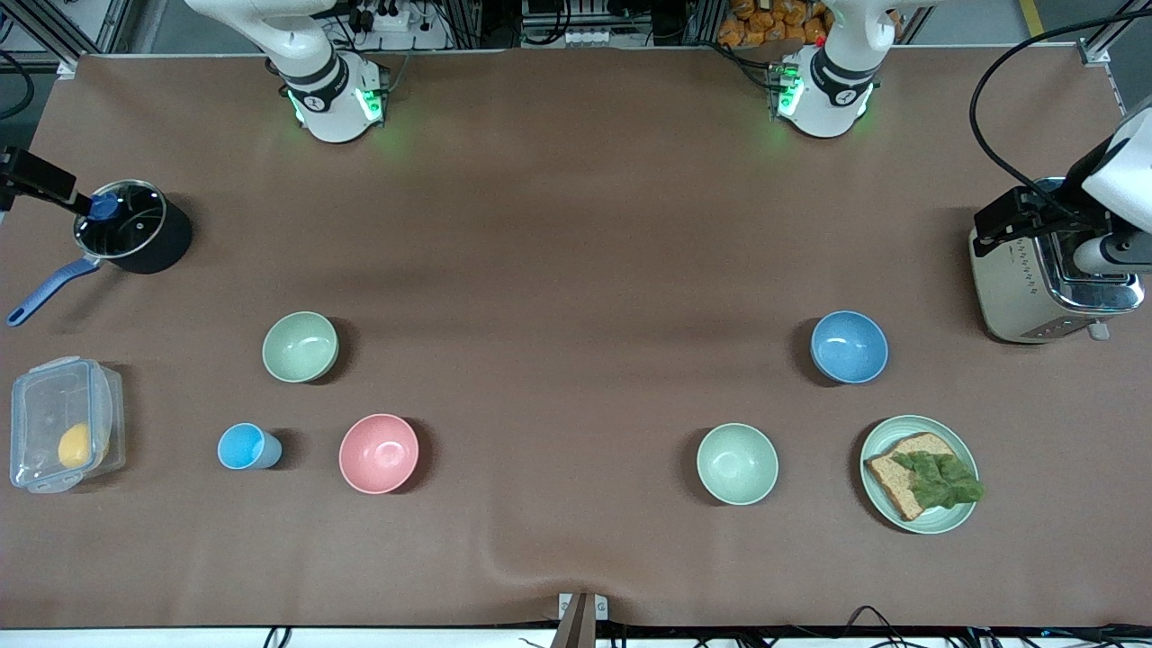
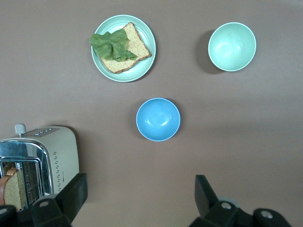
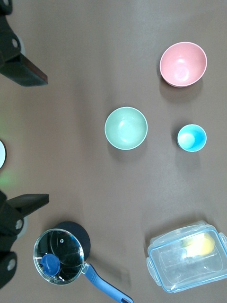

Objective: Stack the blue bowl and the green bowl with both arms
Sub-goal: 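Reach the right gripper to the green bowl while the left gripper reaches the blue bowl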

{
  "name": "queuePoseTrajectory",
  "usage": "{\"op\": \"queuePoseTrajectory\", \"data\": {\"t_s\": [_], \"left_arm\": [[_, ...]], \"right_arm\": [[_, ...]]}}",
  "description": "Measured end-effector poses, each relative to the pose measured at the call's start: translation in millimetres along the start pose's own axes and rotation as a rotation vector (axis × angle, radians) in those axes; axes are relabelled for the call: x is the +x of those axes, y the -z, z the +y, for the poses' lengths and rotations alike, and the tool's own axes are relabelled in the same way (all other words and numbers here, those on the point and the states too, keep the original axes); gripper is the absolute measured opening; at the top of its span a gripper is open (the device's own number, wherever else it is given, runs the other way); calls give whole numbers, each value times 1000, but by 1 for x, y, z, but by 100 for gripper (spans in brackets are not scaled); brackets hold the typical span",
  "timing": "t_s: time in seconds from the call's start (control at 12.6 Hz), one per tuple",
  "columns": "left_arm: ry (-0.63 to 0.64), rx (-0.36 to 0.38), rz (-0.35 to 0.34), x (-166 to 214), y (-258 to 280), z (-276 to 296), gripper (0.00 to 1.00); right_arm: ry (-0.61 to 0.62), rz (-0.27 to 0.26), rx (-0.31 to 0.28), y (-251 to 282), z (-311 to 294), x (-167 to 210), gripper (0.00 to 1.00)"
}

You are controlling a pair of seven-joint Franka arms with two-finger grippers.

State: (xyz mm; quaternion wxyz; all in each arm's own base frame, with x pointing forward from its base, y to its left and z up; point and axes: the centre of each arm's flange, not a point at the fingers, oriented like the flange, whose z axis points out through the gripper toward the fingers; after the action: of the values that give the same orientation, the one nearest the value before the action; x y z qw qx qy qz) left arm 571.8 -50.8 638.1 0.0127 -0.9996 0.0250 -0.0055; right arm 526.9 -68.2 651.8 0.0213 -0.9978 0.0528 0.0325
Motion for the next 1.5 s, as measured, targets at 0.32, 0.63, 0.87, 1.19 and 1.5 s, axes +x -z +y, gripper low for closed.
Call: {"op": "queuePoseTrajectory", "data": {"t_s": [0.32,0.63,0.87,1.19,1.5], "left_arm": [[8,2,-34,-1,-8,-5,100],[69,-10,-105,29,-115,-49,100],[89,-17,-107,31,-228,-65,100],[119,-18,-80,8,-306,-84,100],[125,-36,-111,4,-368,-83,100]], "right_arm": [[2,-1,0,0,-1,0,100],[53,-36,-5,-12,-28,3,100],[137,-188,-24,-79,-82,22,100],[168,-406,-5,-204,-125,58,100],[117,-529,21,-285,-114,78,100]]}}
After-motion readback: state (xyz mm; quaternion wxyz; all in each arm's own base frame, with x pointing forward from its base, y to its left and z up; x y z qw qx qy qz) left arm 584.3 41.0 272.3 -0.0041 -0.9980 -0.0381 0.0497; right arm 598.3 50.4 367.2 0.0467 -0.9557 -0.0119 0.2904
